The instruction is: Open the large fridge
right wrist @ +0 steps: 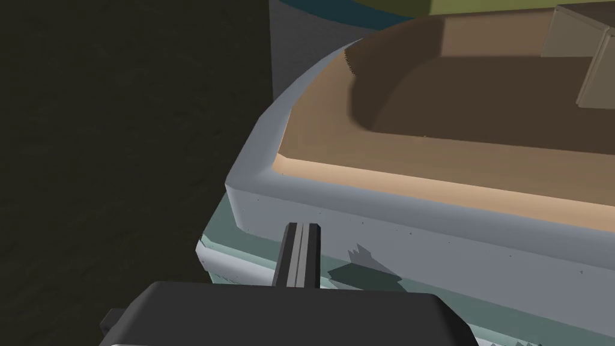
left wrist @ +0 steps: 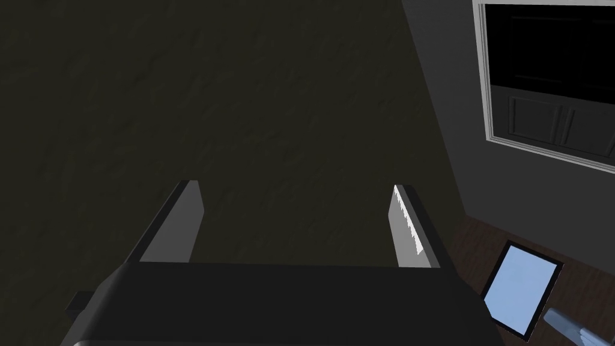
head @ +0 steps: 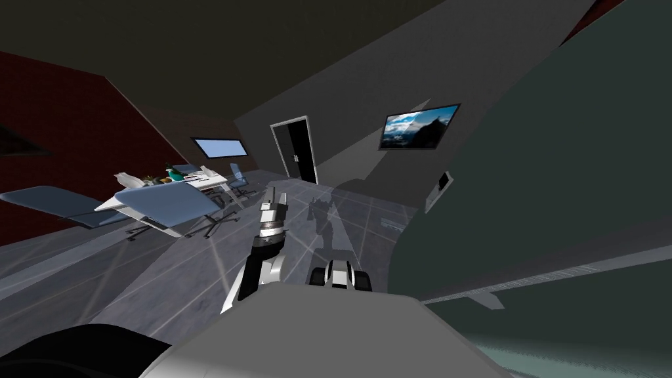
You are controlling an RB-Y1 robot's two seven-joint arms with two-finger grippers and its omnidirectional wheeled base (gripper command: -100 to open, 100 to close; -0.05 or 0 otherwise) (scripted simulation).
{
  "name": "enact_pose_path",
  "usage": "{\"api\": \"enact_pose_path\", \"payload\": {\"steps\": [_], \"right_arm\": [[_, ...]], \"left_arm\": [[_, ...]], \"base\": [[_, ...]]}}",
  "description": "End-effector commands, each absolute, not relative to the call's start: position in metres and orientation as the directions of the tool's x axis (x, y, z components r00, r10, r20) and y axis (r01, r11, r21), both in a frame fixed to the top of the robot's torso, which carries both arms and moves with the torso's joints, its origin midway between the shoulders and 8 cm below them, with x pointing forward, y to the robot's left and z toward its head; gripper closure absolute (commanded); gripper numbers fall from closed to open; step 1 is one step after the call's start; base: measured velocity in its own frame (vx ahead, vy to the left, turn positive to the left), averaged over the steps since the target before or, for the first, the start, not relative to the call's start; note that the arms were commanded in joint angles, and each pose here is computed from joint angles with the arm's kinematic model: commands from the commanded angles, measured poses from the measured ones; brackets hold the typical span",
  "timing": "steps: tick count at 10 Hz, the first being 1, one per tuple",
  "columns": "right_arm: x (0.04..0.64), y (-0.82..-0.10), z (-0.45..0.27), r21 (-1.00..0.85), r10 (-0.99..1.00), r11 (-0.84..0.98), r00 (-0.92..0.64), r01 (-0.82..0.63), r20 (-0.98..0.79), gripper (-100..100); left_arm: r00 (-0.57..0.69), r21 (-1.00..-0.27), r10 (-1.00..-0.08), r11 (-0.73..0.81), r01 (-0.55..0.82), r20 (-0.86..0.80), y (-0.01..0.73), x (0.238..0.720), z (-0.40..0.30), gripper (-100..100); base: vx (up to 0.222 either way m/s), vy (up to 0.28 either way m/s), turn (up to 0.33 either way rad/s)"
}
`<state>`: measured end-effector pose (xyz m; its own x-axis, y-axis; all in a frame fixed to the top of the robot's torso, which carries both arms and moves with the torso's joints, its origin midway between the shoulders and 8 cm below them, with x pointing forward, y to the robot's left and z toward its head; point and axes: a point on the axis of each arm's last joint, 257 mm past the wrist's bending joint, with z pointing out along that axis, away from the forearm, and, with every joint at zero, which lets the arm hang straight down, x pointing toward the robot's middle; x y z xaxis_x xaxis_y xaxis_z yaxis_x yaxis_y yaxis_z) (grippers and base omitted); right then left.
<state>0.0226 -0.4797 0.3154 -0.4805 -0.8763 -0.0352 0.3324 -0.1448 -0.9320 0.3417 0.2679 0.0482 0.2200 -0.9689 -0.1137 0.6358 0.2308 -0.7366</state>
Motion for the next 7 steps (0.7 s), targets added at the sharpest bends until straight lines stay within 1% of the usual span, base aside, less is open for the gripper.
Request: {"api": "enact_pose_path", "payload": {"steps": [1,2,3,5,7], "right_arm": [[0.017,-0.484,0.317,-0.932,-0.857,-0.160,-0.515,0.327,-0.033,100],[0.012,-0.488,0.318,-0.931,-0.842,-0.170,-0.539,0.324,-0.033,100],[0.012,-0.488,0.318,-0.931,-0.842,-0.170,-0.539,0.324,-0.033,100],[0.001,-0.495,0.321,-0.929,-0.810,-0.193,-0.586,0.317,-0.032,100],[-0.005,-0.498,0.322,-0.928,-0.793,-0.204,-0.609,0.313,-0.031,100]], "left_arm": [[0.220,-0.737,-0.969,0.231,0.636,-0.114,0.268,0.342,0.048,0],[0.220,-0.737,-0.969,0.231,0.636,-0.114,0.268,0.342,0.048,0],[0.220,-0.737,-0.969,0.231,0.636,-0.114,0.268,0.342,0.048,0],[0.220,-0.737,-0.969,0.231,0.636,-0.114,0.268,0.342,0.048,0],[0.220,-0.737,-0.969,0.231,0.636,-0.114,0.268,0.342,0.048,0]], "base": [[0.202,0.183,-0.055],[0.244,0.228,-0.092],[0.187,0.186,-0.051],[0.204,0.203,-0.061],[0.169,0.205,-0.037]]}}
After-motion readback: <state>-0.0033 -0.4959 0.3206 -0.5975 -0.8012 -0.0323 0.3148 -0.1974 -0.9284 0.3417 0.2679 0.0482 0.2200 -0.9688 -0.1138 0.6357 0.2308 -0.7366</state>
